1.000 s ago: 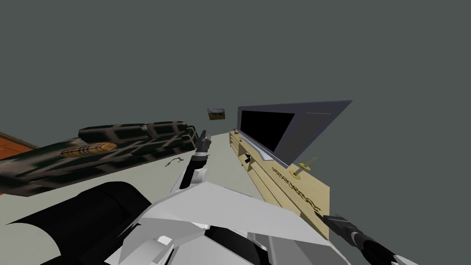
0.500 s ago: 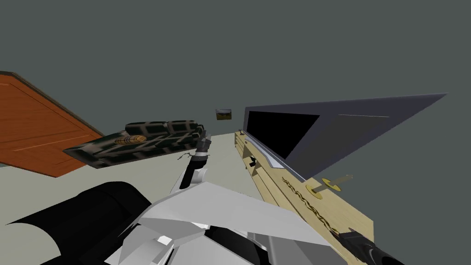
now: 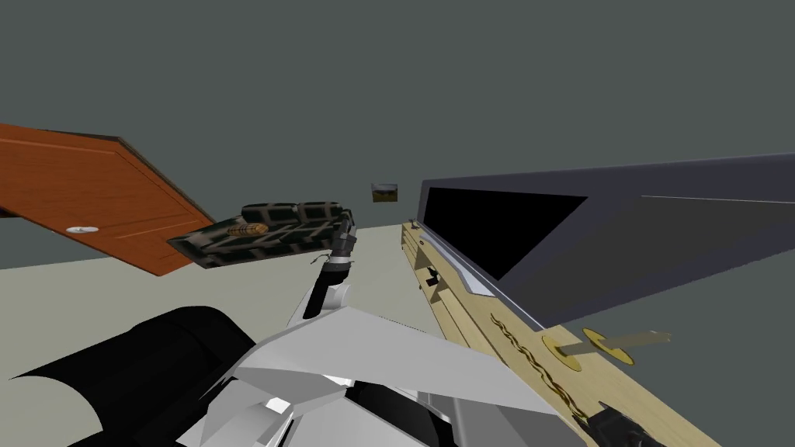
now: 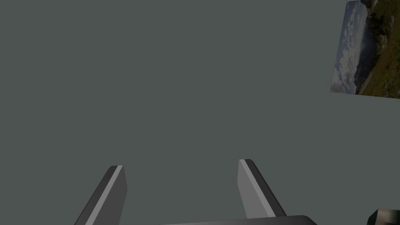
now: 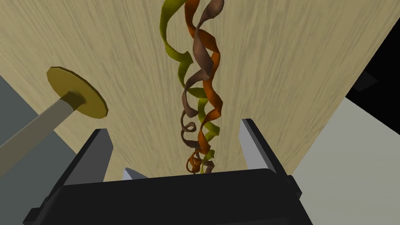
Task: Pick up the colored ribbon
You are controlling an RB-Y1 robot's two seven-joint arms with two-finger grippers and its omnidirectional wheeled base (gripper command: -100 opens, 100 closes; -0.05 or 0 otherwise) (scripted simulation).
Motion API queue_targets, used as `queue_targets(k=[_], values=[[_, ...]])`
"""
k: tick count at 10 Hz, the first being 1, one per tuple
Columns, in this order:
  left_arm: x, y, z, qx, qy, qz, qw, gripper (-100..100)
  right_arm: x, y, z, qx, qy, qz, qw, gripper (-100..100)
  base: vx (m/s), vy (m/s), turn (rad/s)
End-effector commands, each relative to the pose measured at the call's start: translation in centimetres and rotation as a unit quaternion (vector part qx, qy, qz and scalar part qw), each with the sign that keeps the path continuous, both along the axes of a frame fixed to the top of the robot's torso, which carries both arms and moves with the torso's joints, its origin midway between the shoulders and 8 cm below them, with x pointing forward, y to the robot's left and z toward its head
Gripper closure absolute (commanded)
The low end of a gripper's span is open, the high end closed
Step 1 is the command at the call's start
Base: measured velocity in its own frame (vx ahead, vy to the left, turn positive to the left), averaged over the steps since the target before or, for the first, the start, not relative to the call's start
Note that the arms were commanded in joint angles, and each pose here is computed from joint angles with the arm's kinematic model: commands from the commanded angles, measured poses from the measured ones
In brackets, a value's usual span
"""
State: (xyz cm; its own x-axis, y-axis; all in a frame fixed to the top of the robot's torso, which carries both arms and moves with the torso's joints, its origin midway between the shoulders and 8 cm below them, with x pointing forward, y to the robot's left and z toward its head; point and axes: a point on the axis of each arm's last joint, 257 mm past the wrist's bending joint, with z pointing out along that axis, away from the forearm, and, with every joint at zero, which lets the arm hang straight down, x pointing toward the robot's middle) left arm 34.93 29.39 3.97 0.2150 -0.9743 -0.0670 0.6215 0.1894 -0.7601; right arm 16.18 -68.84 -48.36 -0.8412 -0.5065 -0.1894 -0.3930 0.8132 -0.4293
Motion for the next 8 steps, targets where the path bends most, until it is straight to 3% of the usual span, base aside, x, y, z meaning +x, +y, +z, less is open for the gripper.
queue_targets(k=[1,3,6,7,8], values=[[0.0,0.0,0.0,0.000,0.000,0.000,1.0000,0,-0.8,0.3,-0.7,-0.002,0.020,0.014,0.9997,-100,0.060,0.012,0.182],[0.0,0.0,0.0,0.000,0.000,0.000,1.0000,0,-1.6,0.8,-1.5,-0.001,0.037,0.026,0.9990,-100,0.057,0.005,0.117],[0.0,0.0,0.0,0.000,0.000,0.000,1.0000,0,-1.8,1.0,-1.7,0.000,0.039,0.027,0.9989,-100,0.011,0.002,0.016],[0.0,0.0,0.0,0.000,0.000,0.000,1.0000,0,-1.8,1.0,-1.7,0.001,0.040,0.028,0.9988,0,0.000,0.000,0.000],[0.0,0.0,0.0,0.000,0.000,0.000,1.0000,0,-3.3,1.1,-2.1,-0.003,0.044,0.028,0.9986,-100,-0.035,-0.022,0.323]])
